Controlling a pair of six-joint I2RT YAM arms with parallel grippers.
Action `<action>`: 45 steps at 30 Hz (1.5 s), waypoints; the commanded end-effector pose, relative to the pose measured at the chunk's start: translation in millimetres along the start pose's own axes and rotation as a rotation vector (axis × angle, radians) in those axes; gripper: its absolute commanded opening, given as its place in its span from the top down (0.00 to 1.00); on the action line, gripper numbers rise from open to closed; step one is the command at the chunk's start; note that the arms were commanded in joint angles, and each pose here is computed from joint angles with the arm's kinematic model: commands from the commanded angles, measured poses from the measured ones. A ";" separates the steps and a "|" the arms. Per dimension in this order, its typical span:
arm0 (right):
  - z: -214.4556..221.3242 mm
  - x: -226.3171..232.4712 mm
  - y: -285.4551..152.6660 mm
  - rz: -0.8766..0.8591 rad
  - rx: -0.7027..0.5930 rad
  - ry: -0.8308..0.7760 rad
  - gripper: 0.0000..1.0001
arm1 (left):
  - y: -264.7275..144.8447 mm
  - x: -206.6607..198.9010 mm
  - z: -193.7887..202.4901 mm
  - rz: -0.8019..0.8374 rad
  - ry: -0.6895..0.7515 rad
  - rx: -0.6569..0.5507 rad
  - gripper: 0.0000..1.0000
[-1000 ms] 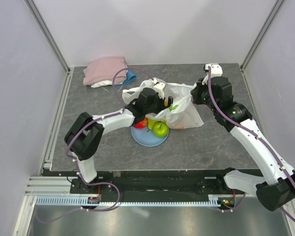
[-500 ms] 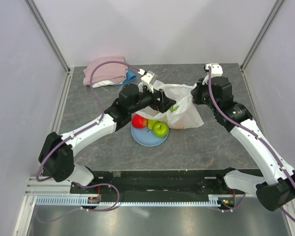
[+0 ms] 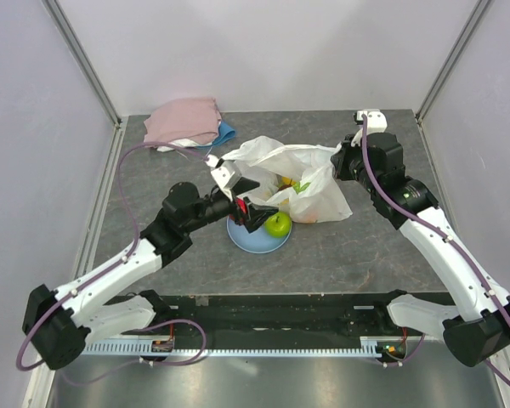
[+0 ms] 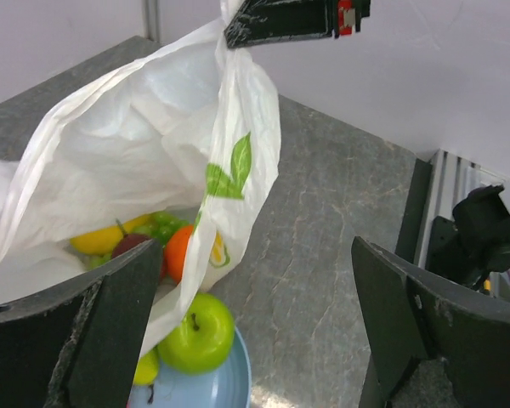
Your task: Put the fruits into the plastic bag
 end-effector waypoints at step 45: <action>-4.5 1.6 -4.7 -0.018 -0.022 0.021 1.00 | 54.6 13.7 144.3 -0.422 -0.122 0.384 0.11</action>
Point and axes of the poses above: each gripper's point midway between its finger pads, its own y axis out along the fingers, its own x axis along the line the jaws close on, z = x × y, the point moved 9 cm from there along -y, back along the fingers, and after that the axes turned 3 degrees about y, right-handed, at the moved point
